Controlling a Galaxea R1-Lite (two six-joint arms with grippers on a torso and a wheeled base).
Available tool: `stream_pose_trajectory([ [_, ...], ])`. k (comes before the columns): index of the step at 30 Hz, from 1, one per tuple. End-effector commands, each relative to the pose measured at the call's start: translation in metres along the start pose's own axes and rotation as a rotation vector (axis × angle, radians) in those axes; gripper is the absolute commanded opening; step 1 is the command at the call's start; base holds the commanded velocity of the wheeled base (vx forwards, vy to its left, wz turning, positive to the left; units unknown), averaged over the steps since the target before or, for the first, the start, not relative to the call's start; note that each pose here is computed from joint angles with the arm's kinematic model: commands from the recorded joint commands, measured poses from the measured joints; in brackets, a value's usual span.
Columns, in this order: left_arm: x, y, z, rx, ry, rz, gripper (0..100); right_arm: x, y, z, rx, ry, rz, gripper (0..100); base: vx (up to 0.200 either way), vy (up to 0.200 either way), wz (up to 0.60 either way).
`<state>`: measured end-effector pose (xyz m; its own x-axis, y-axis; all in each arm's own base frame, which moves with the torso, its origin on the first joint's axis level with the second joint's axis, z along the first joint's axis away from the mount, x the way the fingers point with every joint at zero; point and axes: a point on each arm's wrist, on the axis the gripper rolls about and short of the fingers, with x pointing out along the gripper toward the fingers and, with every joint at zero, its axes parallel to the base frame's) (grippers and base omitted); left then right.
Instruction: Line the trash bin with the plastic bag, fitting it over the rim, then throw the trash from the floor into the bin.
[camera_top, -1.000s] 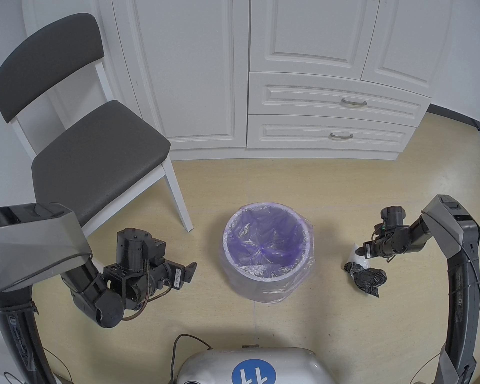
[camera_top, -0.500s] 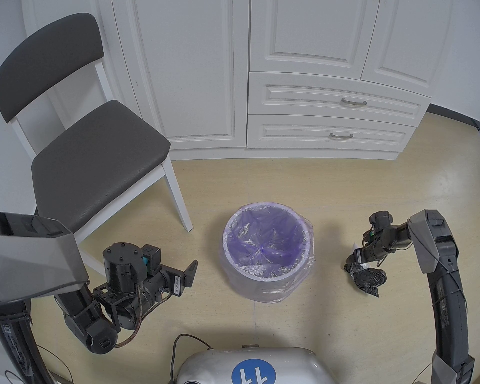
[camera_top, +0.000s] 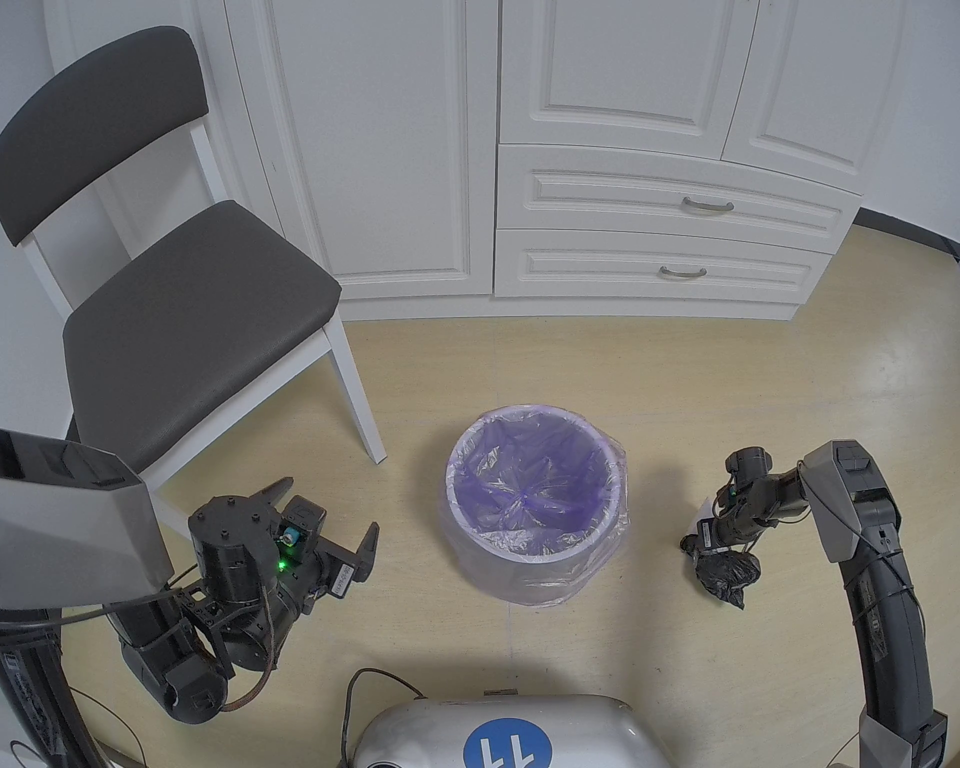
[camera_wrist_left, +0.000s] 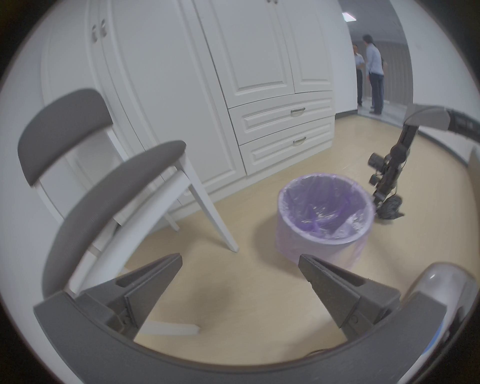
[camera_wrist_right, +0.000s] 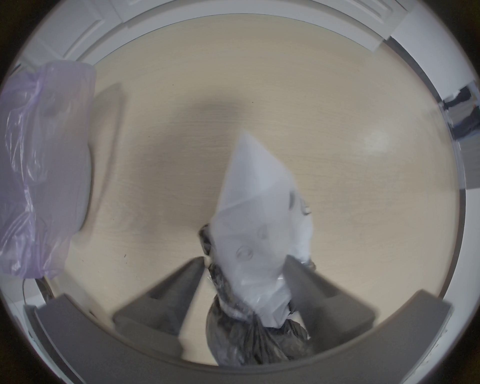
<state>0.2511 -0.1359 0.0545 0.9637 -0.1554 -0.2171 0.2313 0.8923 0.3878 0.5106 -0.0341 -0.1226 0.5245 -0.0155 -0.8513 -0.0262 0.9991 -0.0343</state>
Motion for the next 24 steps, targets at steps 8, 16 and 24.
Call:
stream_pose_trajectory([
  [8,0.022,0.05,0.031,0.21,-0.086,0.26,100,-0.09,-0.009,0.044,0.216,-0.102,-0.006,0,0.0,0.0,0.0],
  [16,0.03,0.076,0.036,0.217,-0.094,0.357,100,-0.197,0.001,0.053,0.206,-0.166,-0.035,0,0.0,0.0,0.0],
  [24,0.038,0.083,0.045,0.169,-0.085,0.467,100,-0.322,0.011,0.064,0.224,-0.39,-0.16,0,0.0,0.0,0.0],
])
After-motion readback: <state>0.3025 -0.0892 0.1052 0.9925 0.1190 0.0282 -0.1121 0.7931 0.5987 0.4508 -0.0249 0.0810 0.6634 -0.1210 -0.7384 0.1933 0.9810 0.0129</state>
